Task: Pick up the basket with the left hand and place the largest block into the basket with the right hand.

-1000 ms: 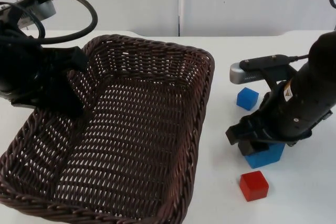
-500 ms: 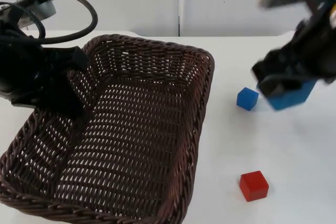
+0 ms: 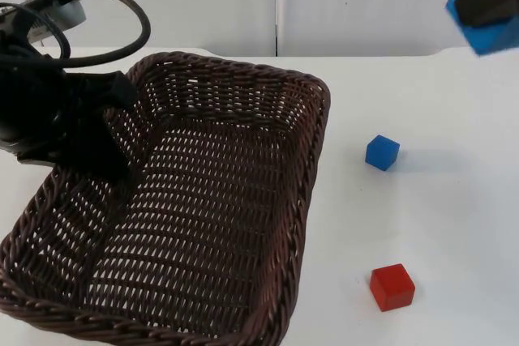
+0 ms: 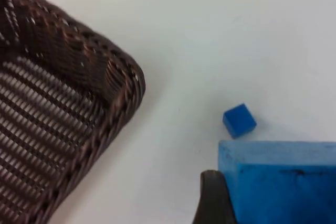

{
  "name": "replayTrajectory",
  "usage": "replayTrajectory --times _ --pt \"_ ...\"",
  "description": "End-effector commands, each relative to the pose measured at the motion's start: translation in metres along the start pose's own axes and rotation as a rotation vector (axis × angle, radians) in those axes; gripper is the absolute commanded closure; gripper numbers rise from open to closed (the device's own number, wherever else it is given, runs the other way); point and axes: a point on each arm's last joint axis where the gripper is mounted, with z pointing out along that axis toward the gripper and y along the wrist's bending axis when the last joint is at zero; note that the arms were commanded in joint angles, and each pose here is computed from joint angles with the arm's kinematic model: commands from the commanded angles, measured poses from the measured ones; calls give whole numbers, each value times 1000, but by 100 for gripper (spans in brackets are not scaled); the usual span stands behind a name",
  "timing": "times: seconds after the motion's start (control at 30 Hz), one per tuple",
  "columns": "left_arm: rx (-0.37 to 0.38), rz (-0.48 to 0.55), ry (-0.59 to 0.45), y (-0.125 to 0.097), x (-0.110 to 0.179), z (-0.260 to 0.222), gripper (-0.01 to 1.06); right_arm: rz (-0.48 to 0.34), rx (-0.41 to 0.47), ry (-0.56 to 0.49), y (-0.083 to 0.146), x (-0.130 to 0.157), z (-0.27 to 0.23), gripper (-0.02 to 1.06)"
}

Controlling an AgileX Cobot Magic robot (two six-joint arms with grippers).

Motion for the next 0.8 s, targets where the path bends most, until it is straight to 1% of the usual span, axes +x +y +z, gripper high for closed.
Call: replayTrajectory --times 0.0,0.47,0.57,0.6,0.7,0.77 --pt "18 -23 -18 -4 0 -4 105 -8 2 -23 -1 -3 -6 105" --pt "17 -21 -17 -4 0 -4 105 -10 2 -19 -1 -2 -5 105" --pt "17 -21 -17 -4 0 -4 105 -69 -18 -19 3 -2 -5 105" --pt "17 -21 -17 -4 0 -4 105 -69 -18 -19 3 -2 -5 105" --pt "17 -21 -17 -4 0 -4 105 -118 -38 -27 10 -2 -6 105" --pt "17 -21 -17 -4 0 -4 105 -127 -47 -35 13 -3 -6 105"
